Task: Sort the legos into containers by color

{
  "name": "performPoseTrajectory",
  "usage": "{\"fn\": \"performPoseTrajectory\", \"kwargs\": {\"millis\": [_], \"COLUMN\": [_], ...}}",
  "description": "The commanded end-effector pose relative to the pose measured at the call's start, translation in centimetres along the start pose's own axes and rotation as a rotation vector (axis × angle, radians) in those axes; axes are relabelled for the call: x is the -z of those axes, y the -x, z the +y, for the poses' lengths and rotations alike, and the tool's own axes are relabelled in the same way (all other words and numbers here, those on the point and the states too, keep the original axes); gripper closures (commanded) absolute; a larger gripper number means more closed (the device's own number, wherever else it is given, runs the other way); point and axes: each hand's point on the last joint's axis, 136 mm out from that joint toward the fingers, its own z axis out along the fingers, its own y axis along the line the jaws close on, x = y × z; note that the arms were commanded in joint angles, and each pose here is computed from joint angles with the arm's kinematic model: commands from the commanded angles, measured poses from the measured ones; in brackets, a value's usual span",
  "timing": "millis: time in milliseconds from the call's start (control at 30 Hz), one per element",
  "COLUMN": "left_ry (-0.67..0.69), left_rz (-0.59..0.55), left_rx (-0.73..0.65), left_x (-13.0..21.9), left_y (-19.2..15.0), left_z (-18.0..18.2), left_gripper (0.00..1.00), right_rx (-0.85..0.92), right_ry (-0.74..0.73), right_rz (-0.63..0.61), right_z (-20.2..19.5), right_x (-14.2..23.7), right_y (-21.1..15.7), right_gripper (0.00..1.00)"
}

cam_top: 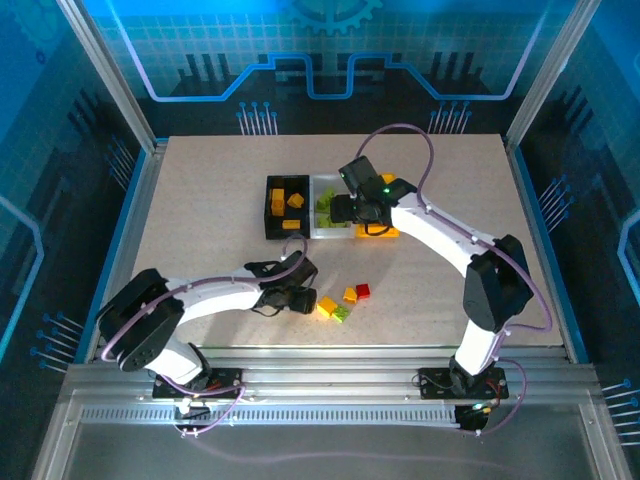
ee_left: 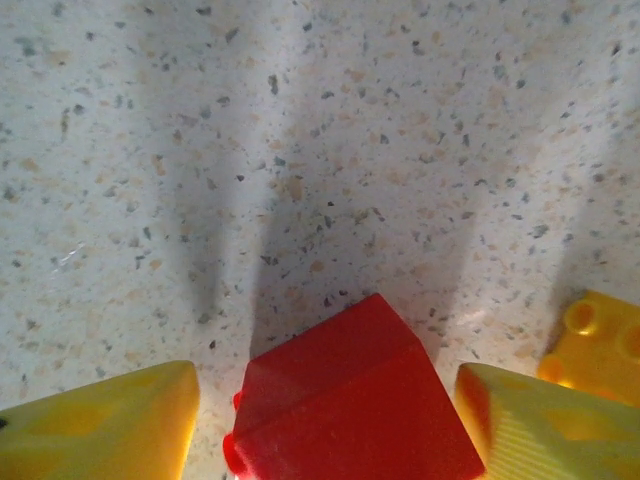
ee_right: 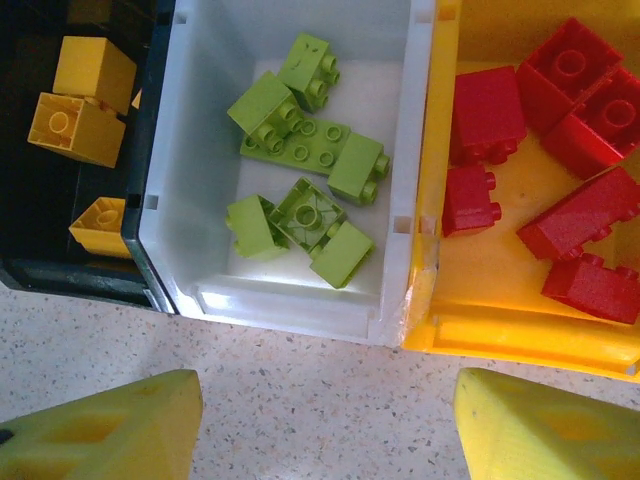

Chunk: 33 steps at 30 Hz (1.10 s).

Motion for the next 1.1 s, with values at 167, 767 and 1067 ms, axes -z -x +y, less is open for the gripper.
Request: {"fn": "performPoseTrajectory", "kwargs": {"millis": [167, 767, 1067], "left_ry": [-0.026, -0.271, -0.305], "left_rz": [-0.006, -0.336, -0.453], "left_rx": [-0.006, -0.062, -0.002], "left_x": [0.2, 5.4, 2.0], "left_y": [0.6, 18.8, 28.4], "left_z": [-0.7, -12.0, -15.3], "left_gripper": [0.53, 0.59, 0.59], "right_rx": [-0.054, -0.273, -0.294], "right_ry": [-0.005, -0.125, -0.135], "right_rz": [-0.049, -0.057, -0.029], "right_z": [-1.7, -11.6, -13.0], "right_x": [1.8, 4.8, 5.2], "right_y": [1.0, -5.5, -8.2], "right_gripper": [0.31, 0.31, 0.3]}}
